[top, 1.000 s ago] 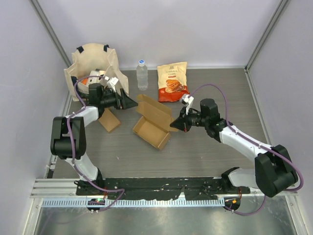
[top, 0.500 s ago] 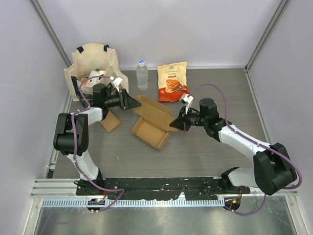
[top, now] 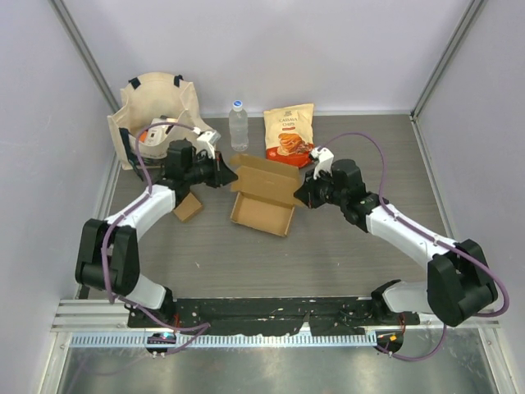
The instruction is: Fold the paper box
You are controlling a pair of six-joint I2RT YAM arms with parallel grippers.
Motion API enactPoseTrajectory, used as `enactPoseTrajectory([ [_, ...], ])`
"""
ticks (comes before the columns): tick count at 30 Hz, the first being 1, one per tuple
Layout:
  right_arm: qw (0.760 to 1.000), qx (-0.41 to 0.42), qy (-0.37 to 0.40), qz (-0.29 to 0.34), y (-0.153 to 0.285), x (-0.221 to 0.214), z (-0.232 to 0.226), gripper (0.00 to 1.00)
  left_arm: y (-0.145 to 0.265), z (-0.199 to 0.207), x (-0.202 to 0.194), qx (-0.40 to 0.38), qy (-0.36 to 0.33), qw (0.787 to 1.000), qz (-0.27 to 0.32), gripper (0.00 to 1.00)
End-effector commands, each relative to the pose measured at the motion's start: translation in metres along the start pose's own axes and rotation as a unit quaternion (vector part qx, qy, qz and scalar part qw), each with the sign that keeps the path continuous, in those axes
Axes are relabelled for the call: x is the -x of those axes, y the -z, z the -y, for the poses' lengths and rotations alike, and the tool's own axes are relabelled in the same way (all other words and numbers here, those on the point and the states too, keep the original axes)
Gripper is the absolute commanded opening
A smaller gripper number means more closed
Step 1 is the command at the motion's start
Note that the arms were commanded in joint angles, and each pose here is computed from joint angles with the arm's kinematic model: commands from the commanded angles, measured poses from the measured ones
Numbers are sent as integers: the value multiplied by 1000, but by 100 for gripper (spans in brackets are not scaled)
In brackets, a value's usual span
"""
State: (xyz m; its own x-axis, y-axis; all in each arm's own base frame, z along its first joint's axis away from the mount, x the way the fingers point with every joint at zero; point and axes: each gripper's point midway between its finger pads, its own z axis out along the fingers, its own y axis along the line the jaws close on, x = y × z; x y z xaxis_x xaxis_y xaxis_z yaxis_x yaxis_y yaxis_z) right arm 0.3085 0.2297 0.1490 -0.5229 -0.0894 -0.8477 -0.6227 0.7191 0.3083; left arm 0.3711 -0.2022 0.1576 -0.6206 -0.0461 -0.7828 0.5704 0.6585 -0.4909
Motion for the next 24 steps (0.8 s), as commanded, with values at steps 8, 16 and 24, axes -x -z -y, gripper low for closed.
enactPoseTrajectory([
  [8, 943, -288, -138, 94, -2, 58, 19, 1, 12, -14, 12, 232, 43, 969, 80, 0],
  [16, 893, -399, -135, 162, -6, 42, 38, 1, 21, -24, 12, 315, 76, 929, 177, 0],
  [24, 866, -417, -122, 247, -4, 28, 43, 2, 21, -19, 2, 305, 72, 919, 237, 0],
])
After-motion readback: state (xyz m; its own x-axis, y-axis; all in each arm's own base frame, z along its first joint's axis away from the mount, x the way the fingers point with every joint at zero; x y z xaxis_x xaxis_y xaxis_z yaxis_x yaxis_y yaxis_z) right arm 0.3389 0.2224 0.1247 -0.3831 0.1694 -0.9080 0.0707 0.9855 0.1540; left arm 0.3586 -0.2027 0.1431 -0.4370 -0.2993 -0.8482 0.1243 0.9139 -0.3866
